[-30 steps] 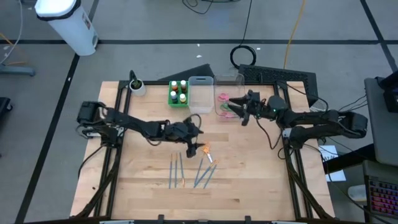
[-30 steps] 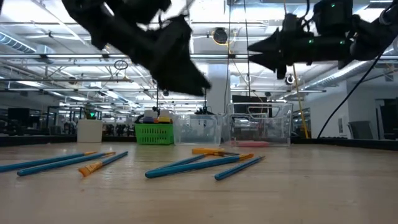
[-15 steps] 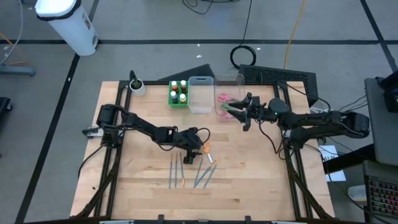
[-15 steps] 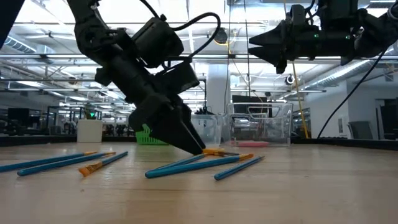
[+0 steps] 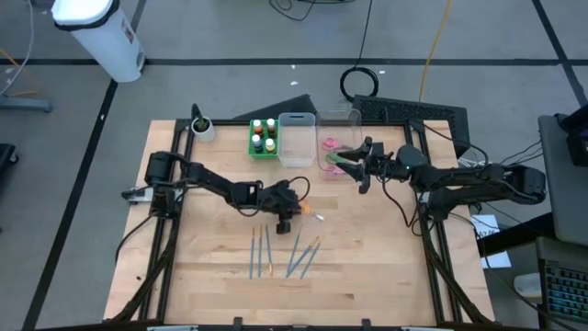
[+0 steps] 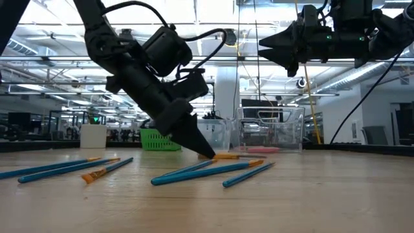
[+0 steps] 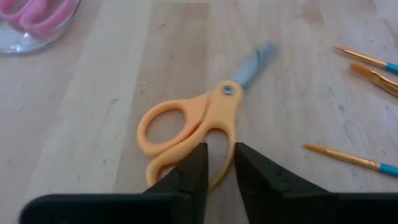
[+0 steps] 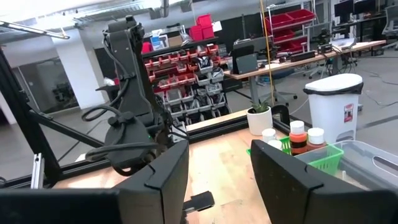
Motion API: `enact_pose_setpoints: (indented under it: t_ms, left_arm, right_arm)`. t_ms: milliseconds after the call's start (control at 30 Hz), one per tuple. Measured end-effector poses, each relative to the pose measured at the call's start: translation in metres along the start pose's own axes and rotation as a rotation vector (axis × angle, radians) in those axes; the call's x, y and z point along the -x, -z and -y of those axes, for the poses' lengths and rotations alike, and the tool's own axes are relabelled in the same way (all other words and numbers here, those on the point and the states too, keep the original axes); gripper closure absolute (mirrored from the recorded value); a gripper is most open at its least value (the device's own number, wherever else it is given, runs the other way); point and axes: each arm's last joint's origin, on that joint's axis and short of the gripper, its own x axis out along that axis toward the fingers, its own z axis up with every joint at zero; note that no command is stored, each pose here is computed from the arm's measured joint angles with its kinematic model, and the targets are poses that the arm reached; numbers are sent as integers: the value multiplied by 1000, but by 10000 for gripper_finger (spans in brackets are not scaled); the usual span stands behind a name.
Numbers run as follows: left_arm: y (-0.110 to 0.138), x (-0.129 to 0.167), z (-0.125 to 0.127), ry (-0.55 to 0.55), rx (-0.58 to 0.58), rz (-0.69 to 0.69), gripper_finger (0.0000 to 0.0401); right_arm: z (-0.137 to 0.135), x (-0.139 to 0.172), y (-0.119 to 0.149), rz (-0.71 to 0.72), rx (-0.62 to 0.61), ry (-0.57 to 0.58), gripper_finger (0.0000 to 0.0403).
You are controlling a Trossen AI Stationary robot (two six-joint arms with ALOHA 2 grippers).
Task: Pick & Place Paint Supplies
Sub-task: Put the yellow scissors into the transparent bin
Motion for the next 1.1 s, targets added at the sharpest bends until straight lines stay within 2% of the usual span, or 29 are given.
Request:
enact_pose_setpoints:
  t_ms: [300, 500, 633, 800, 1000, 1100]
  left_arm:
    - [0, 0, -1, 3, 18, -3, 392]
    - [1, 0, -1, 8, 3, -6, 377]
    - [-4, 5, -1, -2, -60, 13, 392]
    - [-18, 21, -2, -100, -85, 63, 385]
    - [-38, 47, 12, -219, -179, 154, 394]
    - [-48, 61, 22, -316, -251, 199, 390]
  right_arm:
    - [0, 0, 0, 0, 0, 1, 238]
    - [0, 0, 0, 0, 0, 1, 238]
    - [0, 0, -1, 8, 1, 0, 238]
    - [0, 0, -1, 8, 1, 0, 238]
    - [0, 0, 0, 2, -8, -2, 238]
    - [-1, 0, 2, -19, 10, -6, 238]
